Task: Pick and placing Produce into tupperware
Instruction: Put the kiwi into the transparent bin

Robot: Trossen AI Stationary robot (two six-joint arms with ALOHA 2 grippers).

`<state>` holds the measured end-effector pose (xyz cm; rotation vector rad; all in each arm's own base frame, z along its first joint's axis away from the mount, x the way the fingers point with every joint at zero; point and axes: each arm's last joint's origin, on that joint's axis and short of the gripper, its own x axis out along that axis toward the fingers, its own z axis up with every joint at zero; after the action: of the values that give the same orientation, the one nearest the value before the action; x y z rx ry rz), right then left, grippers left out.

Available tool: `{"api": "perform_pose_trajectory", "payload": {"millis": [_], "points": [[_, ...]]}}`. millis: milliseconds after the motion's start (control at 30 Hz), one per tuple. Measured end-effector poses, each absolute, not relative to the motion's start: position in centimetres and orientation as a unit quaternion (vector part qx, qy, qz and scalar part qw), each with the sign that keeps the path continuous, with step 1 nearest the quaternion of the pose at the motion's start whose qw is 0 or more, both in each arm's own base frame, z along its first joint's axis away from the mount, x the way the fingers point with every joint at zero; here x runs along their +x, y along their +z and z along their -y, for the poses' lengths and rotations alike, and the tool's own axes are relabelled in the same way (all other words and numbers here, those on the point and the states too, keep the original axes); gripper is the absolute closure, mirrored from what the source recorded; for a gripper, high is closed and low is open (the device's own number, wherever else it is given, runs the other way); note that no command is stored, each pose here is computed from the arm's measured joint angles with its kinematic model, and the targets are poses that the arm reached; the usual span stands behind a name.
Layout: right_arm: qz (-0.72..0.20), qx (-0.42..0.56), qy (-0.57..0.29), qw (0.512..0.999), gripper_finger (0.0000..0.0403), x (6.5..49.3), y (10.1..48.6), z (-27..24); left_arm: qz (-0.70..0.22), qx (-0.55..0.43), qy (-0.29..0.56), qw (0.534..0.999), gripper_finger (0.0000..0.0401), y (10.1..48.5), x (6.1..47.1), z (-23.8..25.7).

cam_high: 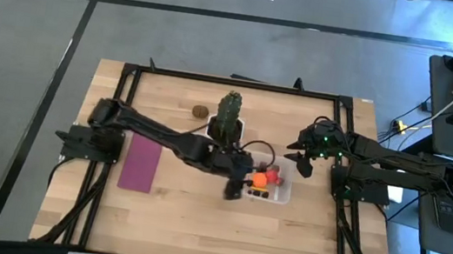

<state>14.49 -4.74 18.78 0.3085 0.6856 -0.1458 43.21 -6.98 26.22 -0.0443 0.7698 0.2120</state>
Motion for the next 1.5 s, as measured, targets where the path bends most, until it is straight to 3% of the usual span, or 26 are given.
{"api": "perform_pose_trajectory", "payload": {"millis": [300,533,1100,1500], "points": [[-0.334,0.152,-0.072,0.928,0.0214,14.5,18.8,4.7,-0.493,-0.004,0.109,0.863,0.0128,29.8,36.4,9.1],[-0.331,0.151,-0.072,0.928,0.0214,14.5,18.8,4.8,-0.556,0.073,0.170,0.811,0.0128,30.9,31.9,10.4],[-0.331,0.153,-0.072,0.928,0.0215,14.5,18.8,4.8,-0.566,0.034,0.224,0.793,0.0123,30.8,31.2,10.0],[-0.331,0.152,-0.072,0.928,0.0215,14.5,18.8,4.8,-0.577,0.021,0.222,0.786,0.0039,30.7,31.4,9.1]]}}
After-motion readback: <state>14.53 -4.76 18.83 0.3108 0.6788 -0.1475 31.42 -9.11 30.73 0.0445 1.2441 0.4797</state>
